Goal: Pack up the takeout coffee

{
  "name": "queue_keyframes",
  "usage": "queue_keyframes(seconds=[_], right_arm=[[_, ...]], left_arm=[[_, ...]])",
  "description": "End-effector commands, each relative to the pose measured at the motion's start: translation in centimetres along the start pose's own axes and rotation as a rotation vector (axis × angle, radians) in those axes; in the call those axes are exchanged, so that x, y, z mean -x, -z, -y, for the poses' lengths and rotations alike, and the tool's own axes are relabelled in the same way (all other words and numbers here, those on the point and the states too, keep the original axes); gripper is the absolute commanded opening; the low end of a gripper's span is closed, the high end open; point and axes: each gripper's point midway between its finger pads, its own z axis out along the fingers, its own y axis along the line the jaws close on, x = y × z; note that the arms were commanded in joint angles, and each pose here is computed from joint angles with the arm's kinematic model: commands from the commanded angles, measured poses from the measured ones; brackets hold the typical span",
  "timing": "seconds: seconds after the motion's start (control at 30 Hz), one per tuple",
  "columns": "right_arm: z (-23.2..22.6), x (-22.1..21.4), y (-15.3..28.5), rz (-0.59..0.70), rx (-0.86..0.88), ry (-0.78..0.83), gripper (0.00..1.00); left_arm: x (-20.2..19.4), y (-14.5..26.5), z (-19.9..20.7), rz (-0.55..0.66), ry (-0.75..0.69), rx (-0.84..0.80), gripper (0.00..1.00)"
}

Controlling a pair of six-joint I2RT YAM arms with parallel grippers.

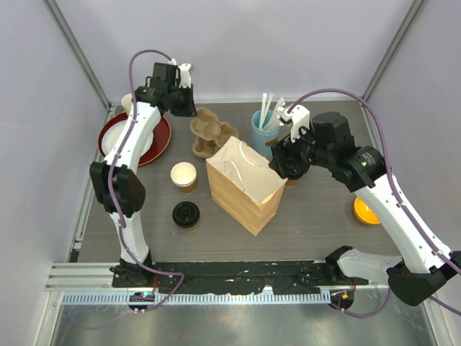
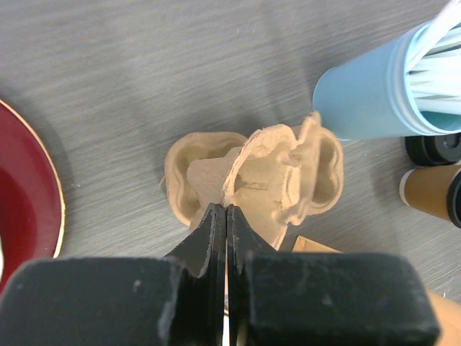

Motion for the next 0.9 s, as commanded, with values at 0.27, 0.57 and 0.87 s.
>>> queue_keyframes(seconds=[0.27, 0.57, 0.87], right_arm=[[-2.3, 7.6, 5.1, 0.283, 0.101, 0.107, 0.92], [-3.4, 16.5, 11.0, 0.617, 0.114, 0.322, 0.88], [-13.0, 24.6, 9.7, 0.768, 0.311, 0.551, 0.83]], left_arm=[[6.9, 12.1, 3.4, 0.302, -0.197, -0.026, 0.00], [9.1, 27.8, 7.0, 0.566, -0.317, -0.018, 0.00], [6.2, 36.2, 10.2, 0.634, -0.317, -0.113, 0.00]])
